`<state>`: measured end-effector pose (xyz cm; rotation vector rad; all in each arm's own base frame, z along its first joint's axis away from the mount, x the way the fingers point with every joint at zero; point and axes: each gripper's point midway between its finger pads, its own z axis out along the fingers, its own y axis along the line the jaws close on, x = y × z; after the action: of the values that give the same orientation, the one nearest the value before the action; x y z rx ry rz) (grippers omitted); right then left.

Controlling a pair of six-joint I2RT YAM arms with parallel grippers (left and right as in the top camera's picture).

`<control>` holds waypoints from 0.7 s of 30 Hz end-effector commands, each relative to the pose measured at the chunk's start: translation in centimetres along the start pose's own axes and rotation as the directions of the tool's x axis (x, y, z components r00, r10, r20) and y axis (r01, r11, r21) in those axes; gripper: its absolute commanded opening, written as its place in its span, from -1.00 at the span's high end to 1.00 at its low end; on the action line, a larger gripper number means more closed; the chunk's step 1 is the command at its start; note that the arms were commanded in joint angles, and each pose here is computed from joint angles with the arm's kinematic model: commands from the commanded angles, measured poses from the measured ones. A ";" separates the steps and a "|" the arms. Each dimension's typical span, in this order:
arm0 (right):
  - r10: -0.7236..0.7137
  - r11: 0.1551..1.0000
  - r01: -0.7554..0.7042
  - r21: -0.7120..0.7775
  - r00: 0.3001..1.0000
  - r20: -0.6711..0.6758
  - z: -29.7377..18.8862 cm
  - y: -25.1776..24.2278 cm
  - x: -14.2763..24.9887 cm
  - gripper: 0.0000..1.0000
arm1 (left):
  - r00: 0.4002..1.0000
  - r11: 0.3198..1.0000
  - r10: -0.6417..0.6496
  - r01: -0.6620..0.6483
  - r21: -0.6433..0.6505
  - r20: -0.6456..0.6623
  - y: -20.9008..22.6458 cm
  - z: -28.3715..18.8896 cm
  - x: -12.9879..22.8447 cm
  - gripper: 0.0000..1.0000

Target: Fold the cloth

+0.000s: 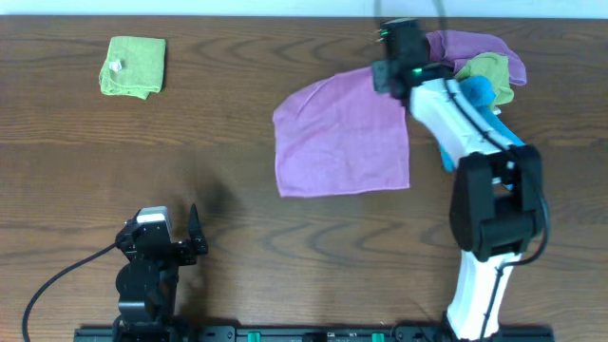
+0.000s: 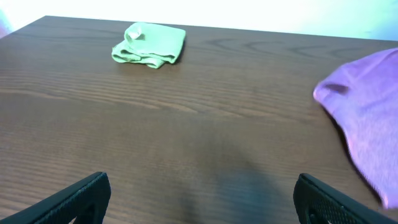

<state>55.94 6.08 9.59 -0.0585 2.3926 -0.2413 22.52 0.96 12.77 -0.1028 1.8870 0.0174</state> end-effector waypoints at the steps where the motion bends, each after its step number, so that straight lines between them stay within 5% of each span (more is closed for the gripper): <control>1: 0.099 0.995 -0.099 0.005 0.995 -0.011 0.4 -0.5 0.3 -0.99 | 1.000 1.000 0.008 -0.008 -0.006 -0.021 0.1 0.3 1.0 -0.91; 9: -0.042 0.997 0.038 -0.073 0.998 -0.047 -0.8 3.5 1.3 -0.99 | 1.000 1.000 0.008 -0.008 -0.006 -0.021 0.1 0.3 1.0 -0.91; 13: -0.038 0.996 0.036 0.082 0.999 0.028 -1.1 1.8 -0.5 -0.98 | 1.000 1.000 0.008 -0.008 -0.006 -0.021 0.1 0.3 1.0 -0.91; 18: -0.083 0.949 0.090 -0.303 0.996 0.035 -1.7 6.3 -0.8 -0.99 | 1.000 1.000 0.008 -0.008 -0.006 -0.021 0.1 0.3 1.0 -0.91; 21: 0.066 0.983 -0.065 -0.170 0.998 0.003 -0.6 2.5 -0.9 -0.98 | 1.000 1.000 0.008 -0.008 -0.007 -0.021 0.1 0.3 1.0 -0.91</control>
<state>55.38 10.45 9.03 -0.1869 2.4197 -0.0196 22.52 0.96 12.77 -0.1028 1.8870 0.0174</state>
